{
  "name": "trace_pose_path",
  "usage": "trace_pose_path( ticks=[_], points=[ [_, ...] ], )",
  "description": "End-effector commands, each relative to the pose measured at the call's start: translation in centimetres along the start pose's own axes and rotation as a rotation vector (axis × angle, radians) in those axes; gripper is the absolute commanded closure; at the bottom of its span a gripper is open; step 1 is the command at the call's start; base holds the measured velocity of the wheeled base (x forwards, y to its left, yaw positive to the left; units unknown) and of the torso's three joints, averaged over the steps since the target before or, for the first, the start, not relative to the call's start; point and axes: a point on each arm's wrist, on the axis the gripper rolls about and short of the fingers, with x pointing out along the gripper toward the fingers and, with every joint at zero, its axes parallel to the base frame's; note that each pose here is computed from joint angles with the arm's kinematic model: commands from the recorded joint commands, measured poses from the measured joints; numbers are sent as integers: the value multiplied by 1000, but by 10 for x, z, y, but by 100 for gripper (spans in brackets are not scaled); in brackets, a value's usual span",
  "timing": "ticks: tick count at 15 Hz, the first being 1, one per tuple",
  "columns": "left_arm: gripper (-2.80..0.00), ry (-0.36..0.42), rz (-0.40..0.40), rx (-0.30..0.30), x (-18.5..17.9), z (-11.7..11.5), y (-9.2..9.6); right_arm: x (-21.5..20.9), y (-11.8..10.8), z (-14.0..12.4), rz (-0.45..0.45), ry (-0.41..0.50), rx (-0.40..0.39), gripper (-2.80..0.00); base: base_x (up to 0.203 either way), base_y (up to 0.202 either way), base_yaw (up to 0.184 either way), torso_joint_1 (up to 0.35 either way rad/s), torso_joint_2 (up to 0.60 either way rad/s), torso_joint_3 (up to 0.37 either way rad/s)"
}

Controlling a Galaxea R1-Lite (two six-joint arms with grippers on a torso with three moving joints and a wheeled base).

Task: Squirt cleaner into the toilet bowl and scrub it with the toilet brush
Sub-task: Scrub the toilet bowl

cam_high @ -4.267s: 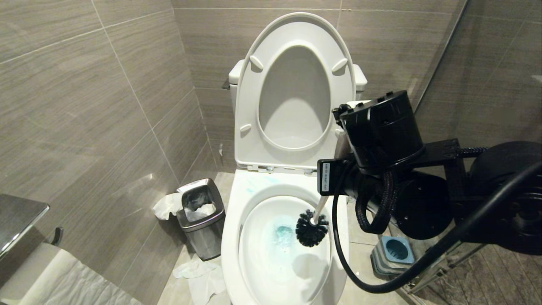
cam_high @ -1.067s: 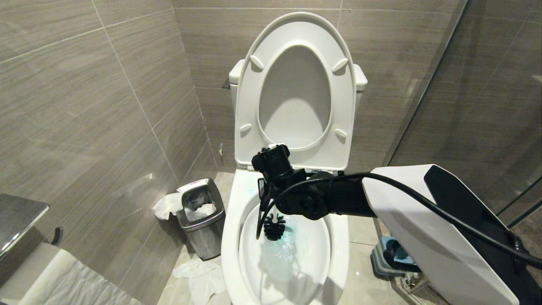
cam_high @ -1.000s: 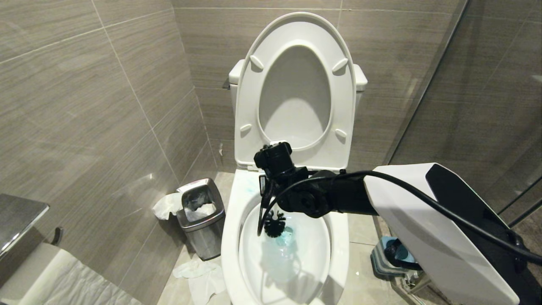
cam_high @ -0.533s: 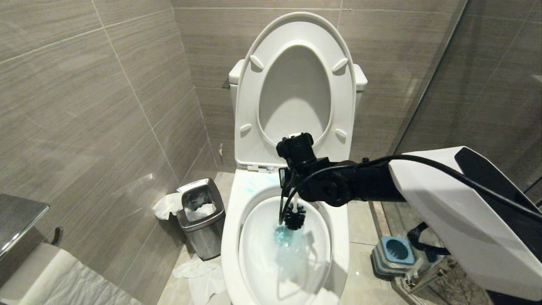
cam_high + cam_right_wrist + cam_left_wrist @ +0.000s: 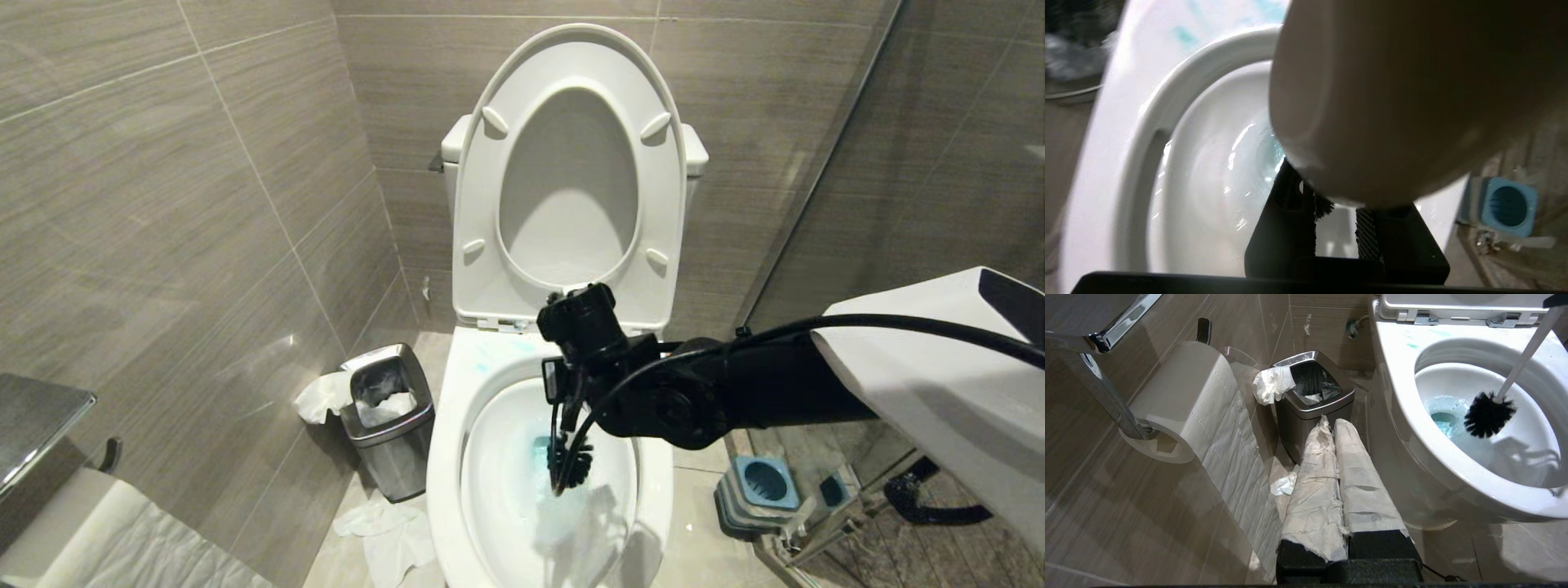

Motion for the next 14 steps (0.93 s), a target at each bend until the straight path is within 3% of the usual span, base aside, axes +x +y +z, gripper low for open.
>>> trace_pose_path(
  ticks=[1,4,9,14],
  points=[
    [0,1,0,-1,0,0,0,-18,16,-14,42,18,-29,0,0,0,0,0,0,0],
    [0,1,0,-2,0,0,0,-26,40,-27,89,28,-54,0,0,0,0,0,0,0],
    [0,1,0,-2,0,0,0,-13,71,-25,122,-15,-44,0,0,0,0,0,0,0],
    [0,1,0,-2,0,0,0,25,68,-7,74,-74,-4,0,0,0,0,0,0,0]
  ],
)
